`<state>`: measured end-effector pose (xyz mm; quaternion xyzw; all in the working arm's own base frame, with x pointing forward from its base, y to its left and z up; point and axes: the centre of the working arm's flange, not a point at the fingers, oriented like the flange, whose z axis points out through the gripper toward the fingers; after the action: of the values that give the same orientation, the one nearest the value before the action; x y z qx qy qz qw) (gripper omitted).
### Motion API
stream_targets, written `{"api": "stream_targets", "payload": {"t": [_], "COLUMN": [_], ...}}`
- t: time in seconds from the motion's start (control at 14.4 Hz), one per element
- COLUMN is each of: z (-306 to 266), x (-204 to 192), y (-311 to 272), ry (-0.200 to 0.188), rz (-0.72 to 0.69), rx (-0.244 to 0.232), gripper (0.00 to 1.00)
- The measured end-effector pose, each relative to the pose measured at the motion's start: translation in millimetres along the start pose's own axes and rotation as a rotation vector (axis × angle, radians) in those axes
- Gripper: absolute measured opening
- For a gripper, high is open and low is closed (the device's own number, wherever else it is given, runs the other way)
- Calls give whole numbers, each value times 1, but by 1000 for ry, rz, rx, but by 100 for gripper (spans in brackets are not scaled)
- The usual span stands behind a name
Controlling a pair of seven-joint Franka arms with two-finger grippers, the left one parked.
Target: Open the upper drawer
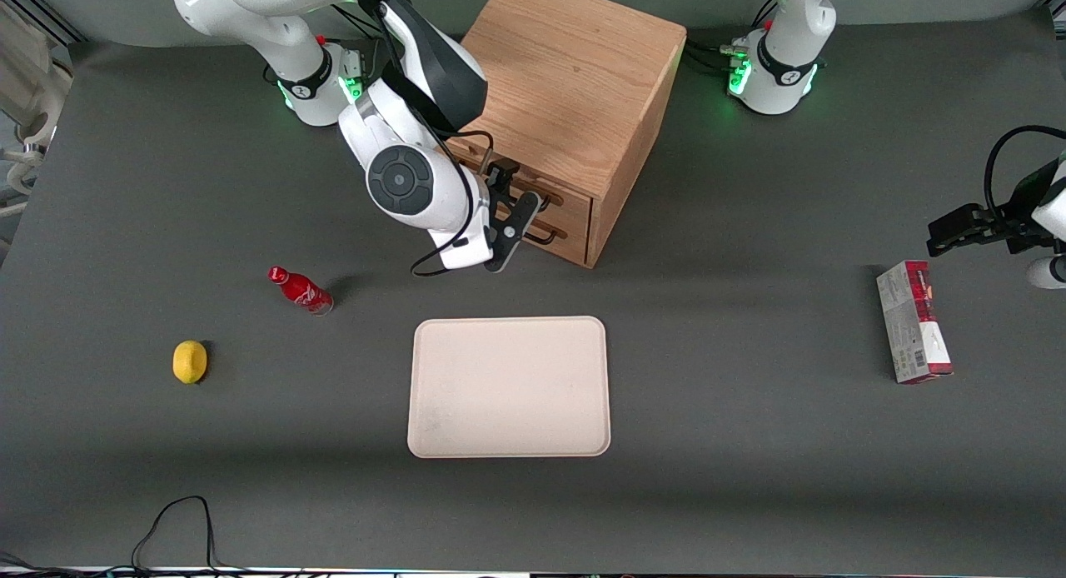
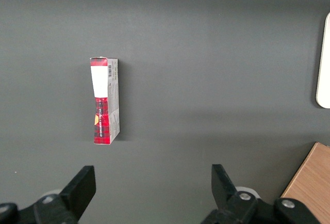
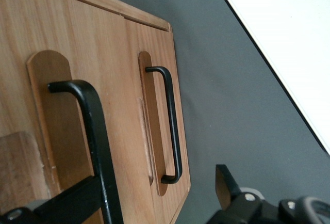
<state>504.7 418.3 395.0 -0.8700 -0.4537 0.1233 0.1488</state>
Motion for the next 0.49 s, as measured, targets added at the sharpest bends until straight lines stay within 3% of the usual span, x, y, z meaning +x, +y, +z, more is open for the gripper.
{"api": "stream_targets", "payload": {"t": [0.49], "z": [-9], "x": [-11], "y": [7], "ry": [-19], "rz": [20], "rx": [36], "gripper": [100]}}
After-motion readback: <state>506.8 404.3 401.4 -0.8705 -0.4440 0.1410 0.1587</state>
